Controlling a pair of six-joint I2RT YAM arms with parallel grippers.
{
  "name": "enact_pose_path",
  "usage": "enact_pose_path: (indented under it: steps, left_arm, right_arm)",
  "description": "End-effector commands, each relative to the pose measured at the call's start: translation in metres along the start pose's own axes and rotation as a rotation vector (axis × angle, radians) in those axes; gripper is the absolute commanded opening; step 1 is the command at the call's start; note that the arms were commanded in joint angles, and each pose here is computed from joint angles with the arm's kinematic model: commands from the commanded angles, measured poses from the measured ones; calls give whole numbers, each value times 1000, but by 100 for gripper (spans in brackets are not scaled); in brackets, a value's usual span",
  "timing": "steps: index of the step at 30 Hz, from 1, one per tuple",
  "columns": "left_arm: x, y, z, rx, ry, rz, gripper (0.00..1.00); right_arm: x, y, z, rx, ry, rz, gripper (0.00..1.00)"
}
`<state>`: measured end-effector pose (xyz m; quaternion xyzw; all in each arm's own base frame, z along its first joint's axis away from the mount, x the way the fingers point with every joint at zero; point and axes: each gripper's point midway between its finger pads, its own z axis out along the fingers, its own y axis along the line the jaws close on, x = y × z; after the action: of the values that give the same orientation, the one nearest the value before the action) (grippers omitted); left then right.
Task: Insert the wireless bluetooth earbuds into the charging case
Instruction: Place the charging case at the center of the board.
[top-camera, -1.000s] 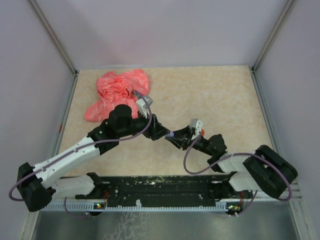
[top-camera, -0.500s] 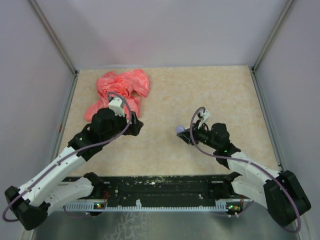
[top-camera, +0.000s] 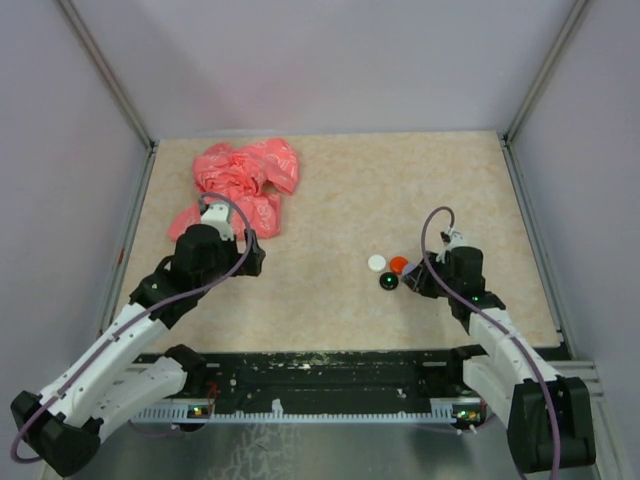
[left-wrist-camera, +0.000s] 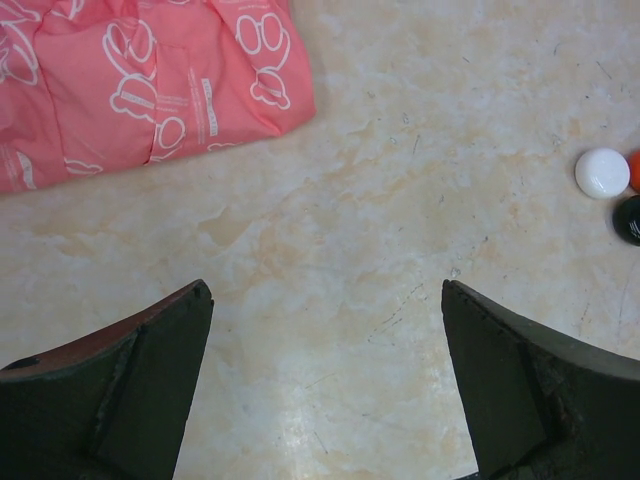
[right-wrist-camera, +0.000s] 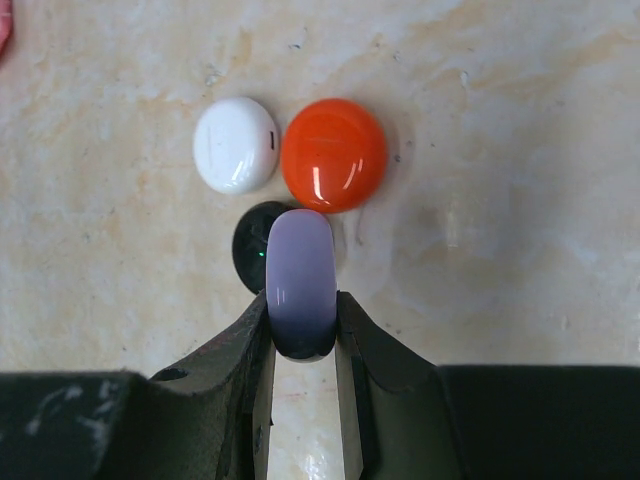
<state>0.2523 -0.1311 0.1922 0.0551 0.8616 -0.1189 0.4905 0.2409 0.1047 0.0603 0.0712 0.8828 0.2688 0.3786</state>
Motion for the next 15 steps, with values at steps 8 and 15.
enact_pose_path:
  steps: [8,15]
  left_arm:
    - [-6,15,-18,-33,-86,-37,99]
    - [-11,19,-23,-43,-119,-53,99]
  right_arm:
    - [-5,-9,10,52,46,17,2]
    - [2,7,22,-54,116,42,7]
